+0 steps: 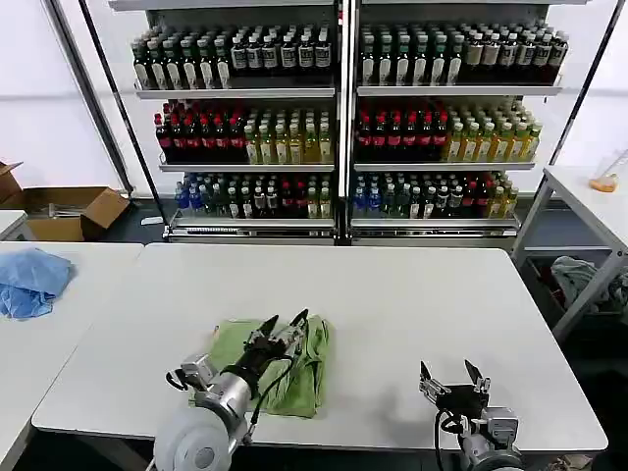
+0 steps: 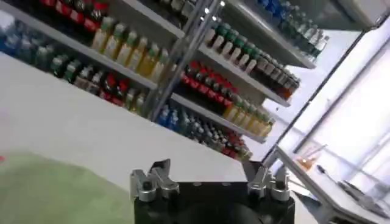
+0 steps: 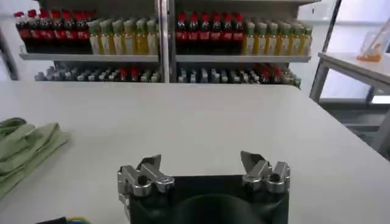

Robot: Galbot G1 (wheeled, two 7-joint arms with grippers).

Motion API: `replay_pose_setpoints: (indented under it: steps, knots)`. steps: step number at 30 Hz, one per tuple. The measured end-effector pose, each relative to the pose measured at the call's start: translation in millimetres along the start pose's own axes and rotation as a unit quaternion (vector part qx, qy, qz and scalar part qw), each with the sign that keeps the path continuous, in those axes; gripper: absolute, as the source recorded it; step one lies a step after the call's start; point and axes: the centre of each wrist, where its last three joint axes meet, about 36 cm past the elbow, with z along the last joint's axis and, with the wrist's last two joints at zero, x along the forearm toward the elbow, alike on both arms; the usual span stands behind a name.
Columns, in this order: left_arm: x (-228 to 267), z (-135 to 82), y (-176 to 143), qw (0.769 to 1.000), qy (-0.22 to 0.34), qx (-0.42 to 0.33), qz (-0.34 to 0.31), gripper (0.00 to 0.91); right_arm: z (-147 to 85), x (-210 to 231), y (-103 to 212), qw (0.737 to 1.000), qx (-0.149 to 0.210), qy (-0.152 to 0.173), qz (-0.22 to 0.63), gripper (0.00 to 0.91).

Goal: Fold and organize the clothes.

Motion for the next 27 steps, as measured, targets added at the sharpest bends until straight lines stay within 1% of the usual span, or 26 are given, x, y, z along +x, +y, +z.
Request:
replay_pose_setpoints:
  steps: [5, 10, 14, 21, 27]
  knots:
    - [12.7, -7.5, 30.0, 0.997, -0.014, -0.043, -0.055, 0.907, -0.7, -2.2, -1.3, 1.000, 0.001, -0.002, 0.000, 0.907]
    - [19.7, -5.7, 58.7, 0.991, -0.015, -0.070, -0.109, 0.907, -0.7, -3.4, -2.0, 1.000, 0.001, -0.002, 0.001, 0.907]
    - [20.9, -0.5, 75.0, 0.987, -0.011, -0.081, -0.136, 0.907, 0.2, -4.1, -2.1, 1.000, 0.001, -0.001, 0.002, 0.907]
    - [18.8, 9.7, 98.6, 0.983, 0.002, -0.078, -0.169, 0.907, 0.6, -4.1, -2.9, 1.000, 0.001, -0.001, 0.004, 0.907]
    - [17.8, 20.4, 110.1, 0.983, 0.022, -0.045, -0.178, 0.907, 0.4, -3.0, -2.8, 1.000, 0.001, -0.001, 0.004, 0.907]
